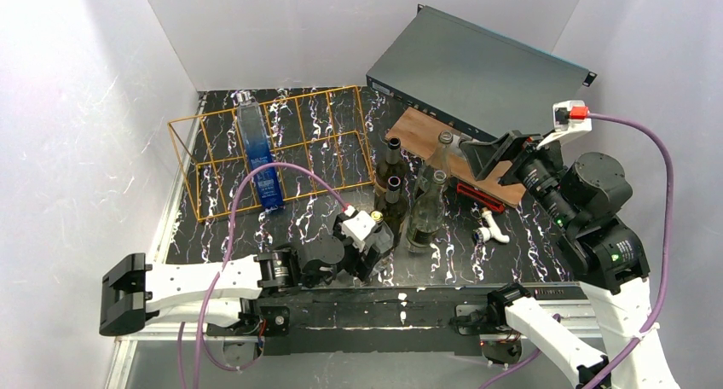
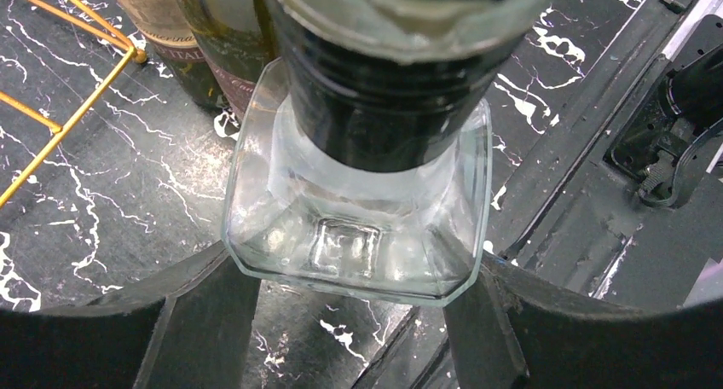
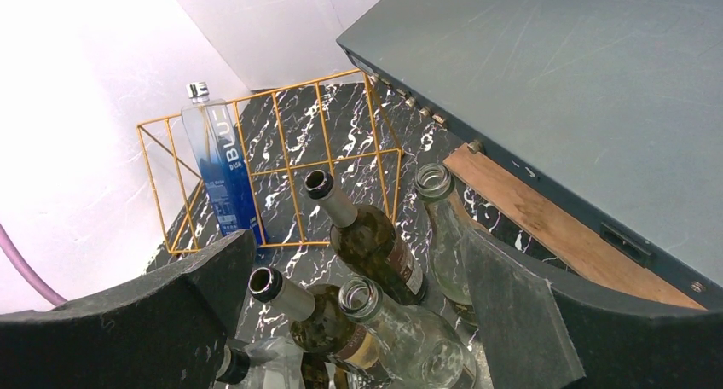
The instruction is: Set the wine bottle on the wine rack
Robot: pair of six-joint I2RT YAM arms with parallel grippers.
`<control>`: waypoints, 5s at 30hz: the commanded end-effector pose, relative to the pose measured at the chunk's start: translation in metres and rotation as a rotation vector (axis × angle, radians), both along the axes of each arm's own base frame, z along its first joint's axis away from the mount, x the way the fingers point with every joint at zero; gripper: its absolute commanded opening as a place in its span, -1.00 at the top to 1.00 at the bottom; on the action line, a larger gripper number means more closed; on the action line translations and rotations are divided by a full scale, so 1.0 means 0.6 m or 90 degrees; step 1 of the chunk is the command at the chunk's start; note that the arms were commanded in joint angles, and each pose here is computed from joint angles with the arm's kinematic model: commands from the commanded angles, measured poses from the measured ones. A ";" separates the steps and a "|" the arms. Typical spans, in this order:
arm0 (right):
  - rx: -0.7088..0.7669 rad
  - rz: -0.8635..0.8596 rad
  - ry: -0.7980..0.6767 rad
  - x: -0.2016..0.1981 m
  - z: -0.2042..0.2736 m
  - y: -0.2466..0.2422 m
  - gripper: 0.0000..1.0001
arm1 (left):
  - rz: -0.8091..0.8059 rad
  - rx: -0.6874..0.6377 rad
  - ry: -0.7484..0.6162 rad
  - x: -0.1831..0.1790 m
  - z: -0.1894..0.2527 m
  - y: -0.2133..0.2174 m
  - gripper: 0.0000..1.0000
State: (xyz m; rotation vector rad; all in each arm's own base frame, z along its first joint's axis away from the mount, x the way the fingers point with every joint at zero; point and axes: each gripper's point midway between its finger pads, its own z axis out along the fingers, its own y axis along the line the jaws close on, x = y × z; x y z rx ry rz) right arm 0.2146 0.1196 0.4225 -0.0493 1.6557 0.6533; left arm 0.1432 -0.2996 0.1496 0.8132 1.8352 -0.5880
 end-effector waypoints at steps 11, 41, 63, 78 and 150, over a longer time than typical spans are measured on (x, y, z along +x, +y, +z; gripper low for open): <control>0.009 0.002 -0.014 0.006 0.002 0.004 -1.00 | 0.108 0.028 -0.003 0.020 0.082 0.072 0.91; 0.013 0.010 -0.014 0.020 0.010 0.014 -1.00 | 0.443 0.046 0.110 0.128 0.149 0.217 1.00; 0.004 -0.007 -0.022 0.010 0.019 0.000 -1.00 | 0.546 0.044 0.222 0.306 0.169 0.274 1.00; -0.006 -0.012 -0.011 0.017 0.013 0.000 -1.00 | 0.667 0.119 0.209 0.411 0.158 0.323 1.00; 0.017 0.009 0.004 0.022 0.011 0.016 -1.00 | 0.694 0.131 0.361 0.446 0.021 0.344 -0.21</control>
